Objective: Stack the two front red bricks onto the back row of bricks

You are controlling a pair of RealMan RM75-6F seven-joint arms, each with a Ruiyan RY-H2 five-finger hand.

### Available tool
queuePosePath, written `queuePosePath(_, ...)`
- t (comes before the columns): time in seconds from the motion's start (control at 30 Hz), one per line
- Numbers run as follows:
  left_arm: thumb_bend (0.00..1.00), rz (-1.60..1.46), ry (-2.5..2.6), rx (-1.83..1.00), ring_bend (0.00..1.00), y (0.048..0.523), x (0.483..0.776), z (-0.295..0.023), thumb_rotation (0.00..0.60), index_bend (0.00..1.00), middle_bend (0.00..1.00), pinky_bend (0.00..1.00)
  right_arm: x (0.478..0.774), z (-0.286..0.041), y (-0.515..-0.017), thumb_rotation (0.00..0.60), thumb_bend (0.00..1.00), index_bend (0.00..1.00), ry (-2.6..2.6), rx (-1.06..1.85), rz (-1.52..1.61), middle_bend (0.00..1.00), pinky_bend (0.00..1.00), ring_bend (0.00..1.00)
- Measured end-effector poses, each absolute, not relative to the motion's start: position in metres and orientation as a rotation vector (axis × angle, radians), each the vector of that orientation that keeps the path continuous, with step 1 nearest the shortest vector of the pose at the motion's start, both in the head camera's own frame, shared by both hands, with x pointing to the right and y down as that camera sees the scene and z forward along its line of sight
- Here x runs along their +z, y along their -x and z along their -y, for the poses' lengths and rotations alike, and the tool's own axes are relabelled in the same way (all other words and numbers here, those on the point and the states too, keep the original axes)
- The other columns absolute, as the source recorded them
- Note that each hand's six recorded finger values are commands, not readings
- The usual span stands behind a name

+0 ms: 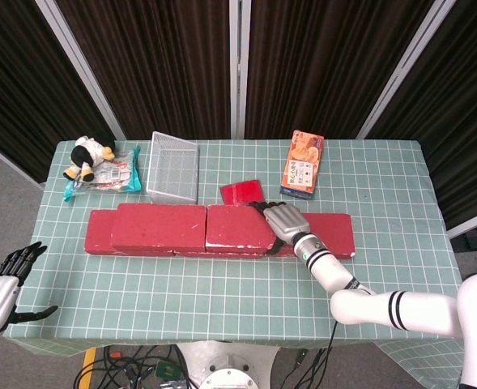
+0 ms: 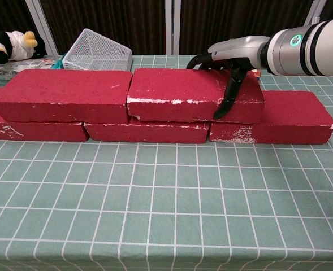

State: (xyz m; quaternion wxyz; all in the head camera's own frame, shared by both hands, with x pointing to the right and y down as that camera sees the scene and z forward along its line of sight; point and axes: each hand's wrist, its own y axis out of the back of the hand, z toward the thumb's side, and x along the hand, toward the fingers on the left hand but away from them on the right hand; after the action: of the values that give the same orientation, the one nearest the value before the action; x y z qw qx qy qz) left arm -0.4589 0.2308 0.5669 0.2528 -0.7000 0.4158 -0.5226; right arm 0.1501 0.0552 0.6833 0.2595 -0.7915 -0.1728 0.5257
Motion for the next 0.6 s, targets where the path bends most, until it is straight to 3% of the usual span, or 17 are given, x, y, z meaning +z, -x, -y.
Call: queuePosePath(0.6, 0.04, -1.132, 1.904, -1.436, 0.0, 0.4614, 0.5679, -0.2324, 0.6, 0.03, 0.0, 0.0, 0.6837, -0.0554, -0.1475, 0.6, 0.06, 0.07, 2.136, 1.432, 0.451, 0.21, 0.19, 0.16)
